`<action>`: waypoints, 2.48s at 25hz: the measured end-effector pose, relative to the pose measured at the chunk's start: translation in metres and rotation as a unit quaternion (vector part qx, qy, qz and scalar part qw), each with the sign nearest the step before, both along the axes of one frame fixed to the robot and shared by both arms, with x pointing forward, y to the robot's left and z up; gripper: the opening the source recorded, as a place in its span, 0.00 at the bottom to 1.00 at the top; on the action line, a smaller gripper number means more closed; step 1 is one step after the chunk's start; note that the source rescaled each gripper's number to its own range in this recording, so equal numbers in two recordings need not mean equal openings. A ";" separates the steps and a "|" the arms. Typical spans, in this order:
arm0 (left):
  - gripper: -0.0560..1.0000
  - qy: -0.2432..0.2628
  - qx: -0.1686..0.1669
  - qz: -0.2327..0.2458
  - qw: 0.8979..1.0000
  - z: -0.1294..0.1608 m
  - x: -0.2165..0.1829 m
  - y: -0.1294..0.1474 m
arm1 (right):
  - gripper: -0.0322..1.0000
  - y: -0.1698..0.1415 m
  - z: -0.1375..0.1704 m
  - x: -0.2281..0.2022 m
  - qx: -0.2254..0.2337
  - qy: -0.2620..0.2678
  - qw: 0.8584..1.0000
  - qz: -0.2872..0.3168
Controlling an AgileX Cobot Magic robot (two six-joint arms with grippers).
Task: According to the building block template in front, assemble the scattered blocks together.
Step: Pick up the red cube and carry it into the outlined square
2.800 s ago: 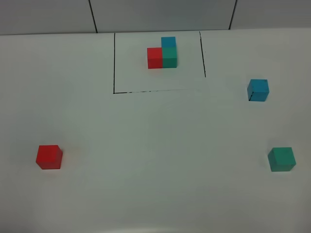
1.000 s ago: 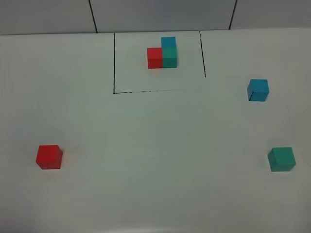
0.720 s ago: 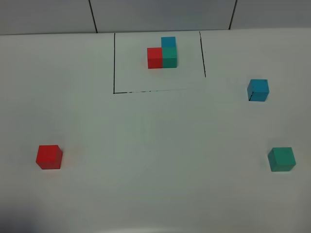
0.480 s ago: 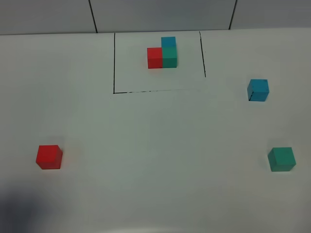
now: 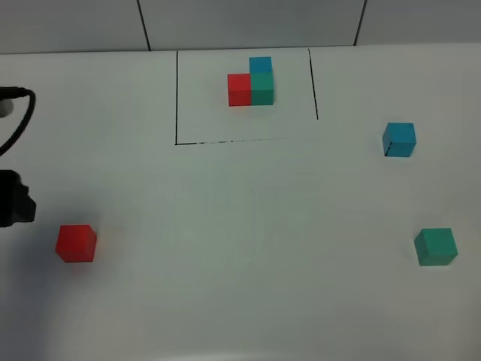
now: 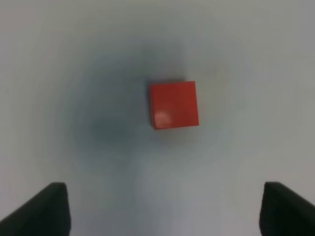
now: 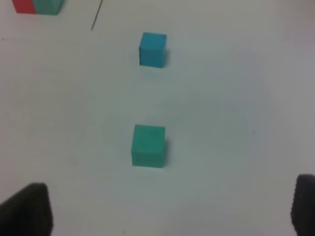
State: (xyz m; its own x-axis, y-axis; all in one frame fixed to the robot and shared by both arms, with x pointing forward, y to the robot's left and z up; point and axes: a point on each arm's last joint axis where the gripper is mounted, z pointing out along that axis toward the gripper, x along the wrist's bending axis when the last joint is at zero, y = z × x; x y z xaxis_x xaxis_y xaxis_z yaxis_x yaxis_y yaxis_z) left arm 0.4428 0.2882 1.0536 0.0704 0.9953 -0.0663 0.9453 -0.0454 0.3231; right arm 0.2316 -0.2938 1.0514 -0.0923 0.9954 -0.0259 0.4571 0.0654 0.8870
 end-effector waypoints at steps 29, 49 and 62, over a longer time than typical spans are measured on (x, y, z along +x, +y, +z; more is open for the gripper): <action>0.93 0.105 -0.003 0.028 0.994 -0.074 0.052 -0.012 | 0.92 0.000 0.000 0.000 0.000 0.000 1.000 0.000; 0.93 0.152 -0.010 0.047 0.987 -0.135 0.075 -0.018 | 0.88 0.000 0.000 0.000 0.000 0.000 1.000 0.000; 0.06 0.154 -0.010 0.049 0.987 -0.139 0.076 -0.018 | 0.85 0.000 0.000 0.000 0.001 0.000 1.000 0.000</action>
State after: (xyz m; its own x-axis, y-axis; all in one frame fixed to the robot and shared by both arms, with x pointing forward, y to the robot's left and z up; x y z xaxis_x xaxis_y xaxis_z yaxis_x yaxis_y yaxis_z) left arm 0.5188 0.2704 0.9151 -0.0531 0.9945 -0.0898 0.9983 0.0551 0.0197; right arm 0.2316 -0.2937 1.0514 -0.0924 0.9954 -0.0245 0.4572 0.0642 0.8871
